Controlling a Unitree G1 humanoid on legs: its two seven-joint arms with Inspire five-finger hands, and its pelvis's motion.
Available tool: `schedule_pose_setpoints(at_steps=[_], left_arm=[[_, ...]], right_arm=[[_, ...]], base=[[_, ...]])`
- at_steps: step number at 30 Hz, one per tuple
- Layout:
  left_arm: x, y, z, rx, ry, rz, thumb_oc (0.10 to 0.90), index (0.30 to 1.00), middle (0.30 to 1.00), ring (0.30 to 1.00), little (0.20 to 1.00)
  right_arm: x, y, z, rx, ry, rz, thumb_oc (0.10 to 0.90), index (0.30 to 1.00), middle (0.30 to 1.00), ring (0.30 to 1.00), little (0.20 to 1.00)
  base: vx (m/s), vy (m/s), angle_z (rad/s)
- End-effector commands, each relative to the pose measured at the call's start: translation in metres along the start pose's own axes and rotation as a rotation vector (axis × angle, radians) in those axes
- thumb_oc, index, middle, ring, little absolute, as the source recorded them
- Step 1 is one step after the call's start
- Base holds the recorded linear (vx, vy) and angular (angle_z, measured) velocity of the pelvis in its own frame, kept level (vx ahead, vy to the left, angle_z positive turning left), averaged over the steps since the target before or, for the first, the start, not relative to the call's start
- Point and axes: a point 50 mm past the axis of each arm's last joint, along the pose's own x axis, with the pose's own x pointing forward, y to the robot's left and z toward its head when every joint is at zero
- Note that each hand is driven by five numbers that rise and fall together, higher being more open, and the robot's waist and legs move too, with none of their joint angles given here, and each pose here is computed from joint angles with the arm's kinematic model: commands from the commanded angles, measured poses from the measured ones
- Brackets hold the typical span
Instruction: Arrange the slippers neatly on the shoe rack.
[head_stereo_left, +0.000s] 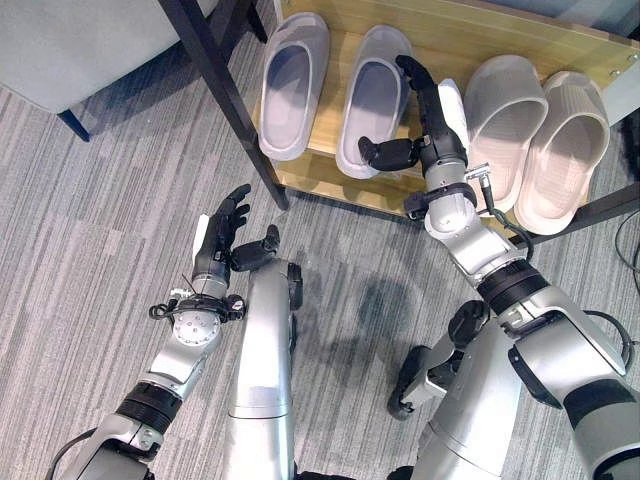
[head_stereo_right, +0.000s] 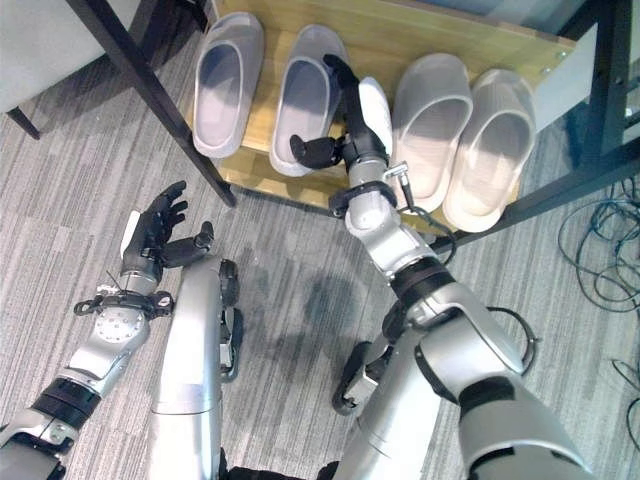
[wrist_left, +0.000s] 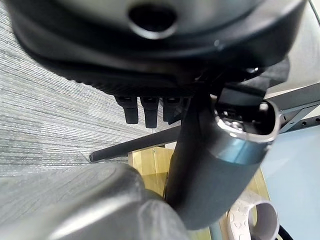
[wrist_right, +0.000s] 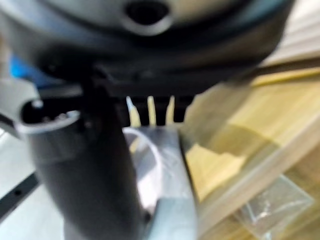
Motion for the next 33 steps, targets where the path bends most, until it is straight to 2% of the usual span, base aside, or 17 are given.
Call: schedule_pose_setpoints(at_steps=[1, 7, 22, 27, 33], left_arm=[[-0.039, -0.051, -0.038, -0.002, 0.148, -0.192, 0.8, 0.9, 0.9, 0.9, 0.9], [-0.039, -0.054, -0.038, -0.014, 0.146, -0.207, 0.8, 0.9, 0.9, 0.9, 0.9], [-0.031, -0.065, -0.028, -0.035, 0.109, -0.211, 0.8, 0.9, 0.9, 0.9, 0.9], [-0.032, -0.063, -0.03, -0.033, 0.119, -0.199, 0.8, 0.9, 0.9, 0.9, 0.9], [-0.037, -0.055, -0.035, -0.039, 0.136, -0.168, 0.8, 0.9, 0.9, 0.9, 0.9]], right_arm=[[0.029, -0.03, 0.069, 0.051, -0.24, -0.102, 0.8, 0.9, 0.9, 0.9, 0.9], [0.035, -0.03, 0.077, 0.047, -0.248, -0.093, 0.8, 0.9, 0.9, 0.9, 0.9], [0.037, 0.008, 0.091, 0.052, -0.223, -0.057, 0.8, 0.9, 0.9, 0.9, 0.9], [0.034, 0.0, 0.1, 0.055, -0.286, -0.08, 0.8, 0.9, 0.9, 0.9, 0.9], [0.024, -0.027, 0.105, 0.055, -0.396, -0.156, 0.8, 0.9, 0.9, 0.9, 0.9]], base=[[0.0, -0.001, 0.06], [0.0, 0.006, 0.04], [0.0, 0.001, 0.0], [0.0, 0.0, 0.0], [0.0, -0.011, 0.0]])
